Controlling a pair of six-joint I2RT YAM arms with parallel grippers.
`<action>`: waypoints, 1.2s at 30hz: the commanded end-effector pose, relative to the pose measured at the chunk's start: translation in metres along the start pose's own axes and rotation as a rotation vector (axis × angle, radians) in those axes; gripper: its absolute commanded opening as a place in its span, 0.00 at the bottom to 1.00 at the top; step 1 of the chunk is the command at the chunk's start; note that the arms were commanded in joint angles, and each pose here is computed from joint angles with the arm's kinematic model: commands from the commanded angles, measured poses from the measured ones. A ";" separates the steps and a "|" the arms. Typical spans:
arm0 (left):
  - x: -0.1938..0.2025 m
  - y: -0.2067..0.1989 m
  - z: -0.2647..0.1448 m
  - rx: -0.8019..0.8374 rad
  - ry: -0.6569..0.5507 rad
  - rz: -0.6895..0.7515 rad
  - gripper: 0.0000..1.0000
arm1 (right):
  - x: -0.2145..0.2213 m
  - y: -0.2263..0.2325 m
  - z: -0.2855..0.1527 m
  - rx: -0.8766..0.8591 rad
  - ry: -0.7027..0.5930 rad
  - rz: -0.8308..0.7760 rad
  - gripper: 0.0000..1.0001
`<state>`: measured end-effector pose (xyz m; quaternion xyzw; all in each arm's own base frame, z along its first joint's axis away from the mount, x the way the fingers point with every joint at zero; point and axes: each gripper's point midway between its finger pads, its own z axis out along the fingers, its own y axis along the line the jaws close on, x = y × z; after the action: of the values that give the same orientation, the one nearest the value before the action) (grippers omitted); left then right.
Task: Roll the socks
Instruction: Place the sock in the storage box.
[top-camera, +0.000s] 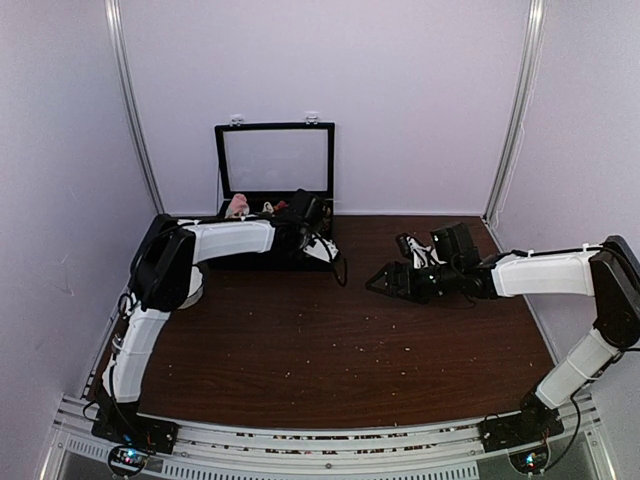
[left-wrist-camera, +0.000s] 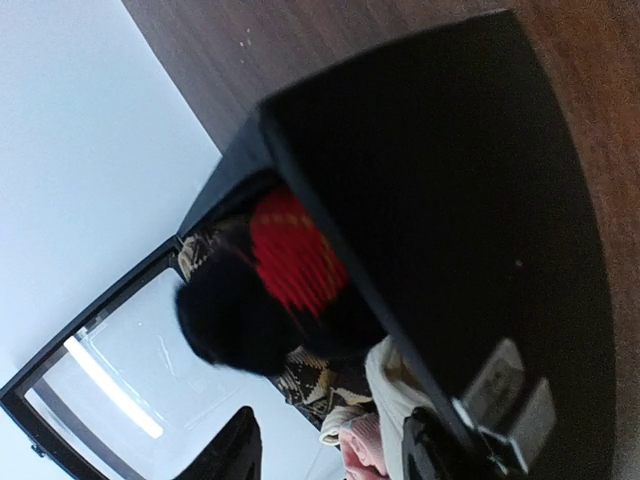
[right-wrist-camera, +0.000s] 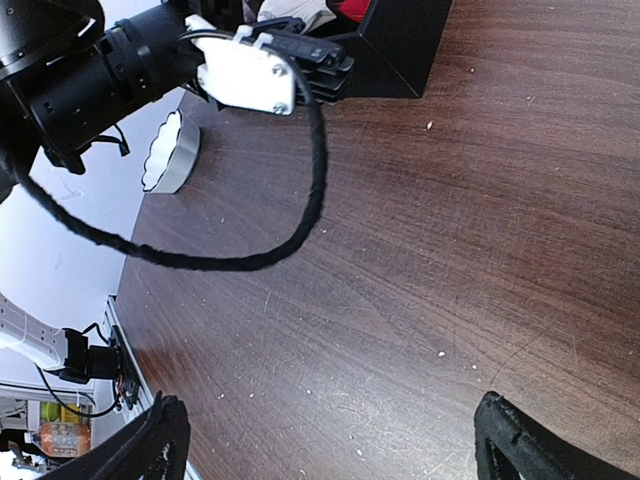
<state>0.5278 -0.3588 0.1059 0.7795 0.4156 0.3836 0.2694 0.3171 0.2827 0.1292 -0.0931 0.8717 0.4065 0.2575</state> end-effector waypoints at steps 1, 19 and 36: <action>0.000 0.009 -0.027 -0.012 -0.072 0.030 0.51 | -0.002 0.005 -0.002 -0.035 -0.013 0.007 1.00; 0.052 0.095 -0.077 -0.097 -0.153 -0.323 0.70 | -0.008 0.012 -0.006 -0.062 -0.019 0.013 1.00; 0.190 0.062 -0.129 -0.045 -0.129 -1.372 0.98 | -0.023 -0.010 -0.028 0.080 -0.190 -0.060 1.00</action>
<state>0.5116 -0.2963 0.2060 0.5562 0.7254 0.1390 0.3808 0.3148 0.2775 0.1222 -0.0791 0.8704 0.4113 0.2589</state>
